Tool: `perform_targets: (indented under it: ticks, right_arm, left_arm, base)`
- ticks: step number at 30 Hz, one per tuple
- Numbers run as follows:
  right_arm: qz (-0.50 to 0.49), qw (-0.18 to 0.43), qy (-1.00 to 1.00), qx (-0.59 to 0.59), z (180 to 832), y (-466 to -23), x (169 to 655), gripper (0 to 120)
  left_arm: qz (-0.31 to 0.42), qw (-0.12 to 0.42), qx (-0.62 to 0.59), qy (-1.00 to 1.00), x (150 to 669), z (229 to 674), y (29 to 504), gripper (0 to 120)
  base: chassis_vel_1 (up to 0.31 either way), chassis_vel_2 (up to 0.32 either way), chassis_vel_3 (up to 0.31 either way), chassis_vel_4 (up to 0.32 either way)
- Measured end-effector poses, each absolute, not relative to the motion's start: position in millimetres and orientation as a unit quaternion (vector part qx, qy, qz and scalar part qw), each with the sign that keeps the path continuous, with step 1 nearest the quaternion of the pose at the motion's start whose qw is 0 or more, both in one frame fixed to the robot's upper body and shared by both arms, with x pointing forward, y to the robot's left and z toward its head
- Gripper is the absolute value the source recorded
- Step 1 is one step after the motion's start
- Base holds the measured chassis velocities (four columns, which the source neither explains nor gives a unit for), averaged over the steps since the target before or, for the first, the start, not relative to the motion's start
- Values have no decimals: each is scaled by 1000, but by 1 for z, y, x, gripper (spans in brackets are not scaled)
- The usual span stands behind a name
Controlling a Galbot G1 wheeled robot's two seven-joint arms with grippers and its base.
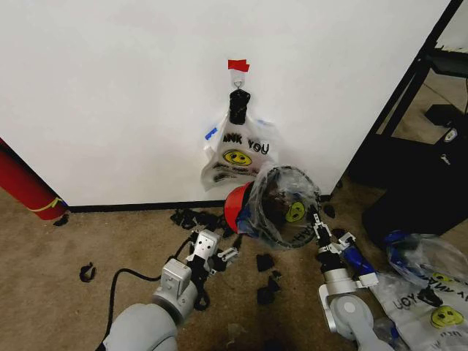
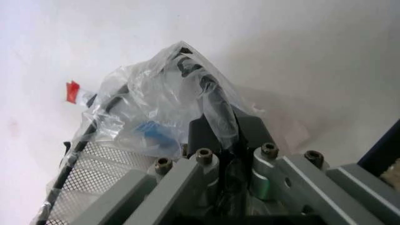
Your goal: Pick up the garbage bag from the wall and place it over the trash bin.
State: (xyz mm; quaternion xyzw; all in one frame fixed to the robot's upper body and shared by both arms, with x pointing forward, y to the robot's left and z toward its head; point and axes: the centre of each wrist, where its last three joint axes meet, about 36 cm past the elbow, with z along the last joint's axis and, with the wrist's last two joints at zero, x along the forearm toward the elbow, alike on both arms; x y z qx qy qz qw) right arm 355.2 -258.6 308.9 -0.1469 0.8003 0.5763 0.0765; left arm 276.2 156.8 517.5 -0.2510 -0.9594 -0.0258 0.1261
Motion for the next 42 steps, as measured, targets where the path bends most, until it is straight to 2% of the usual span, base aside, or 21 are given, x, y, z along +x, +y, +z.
perform_targets:
  ticks: [3,9,17,27,34,39,42]
  right_arm:
    - [577,75,799,-151,308,-255,354,1]
    - [578,69,797,-164,305,-241,347,1]
    - [566,63,802,-181,305,-230,336,1]
    - [529,73,827,-179,301,-228,339,1]
    - [498,72,853,-141,303,-223,350,1]
    - [463,38,879,-103,303,-220,350,1]
    - [442,-11,896,-51,321,-212,342,1]
  left_arm:
    - [-25,129,-250,-959,281,514,156,100]
    - [-27,144,-235,-961,300,490,151,100]
    - [-64,152,-182,-969,319,456,155,100]
    - [-99,160,-194,-963,295,463,160,100]
    - [-138,198,-214,-947,258,465,162,100]
    - [-116,194,-215,-950,245,470,160,100]
    - [-101,198,-214,-951,235,474,158,100]
  base:
    - [0,0,0,0]
    - [0,0,0,0]
    - [0,0,0,0]
    - [0,0,0,0]
    - [0,0,0,0]
    - [0,0,0,0]
    - [0,0,0,0]
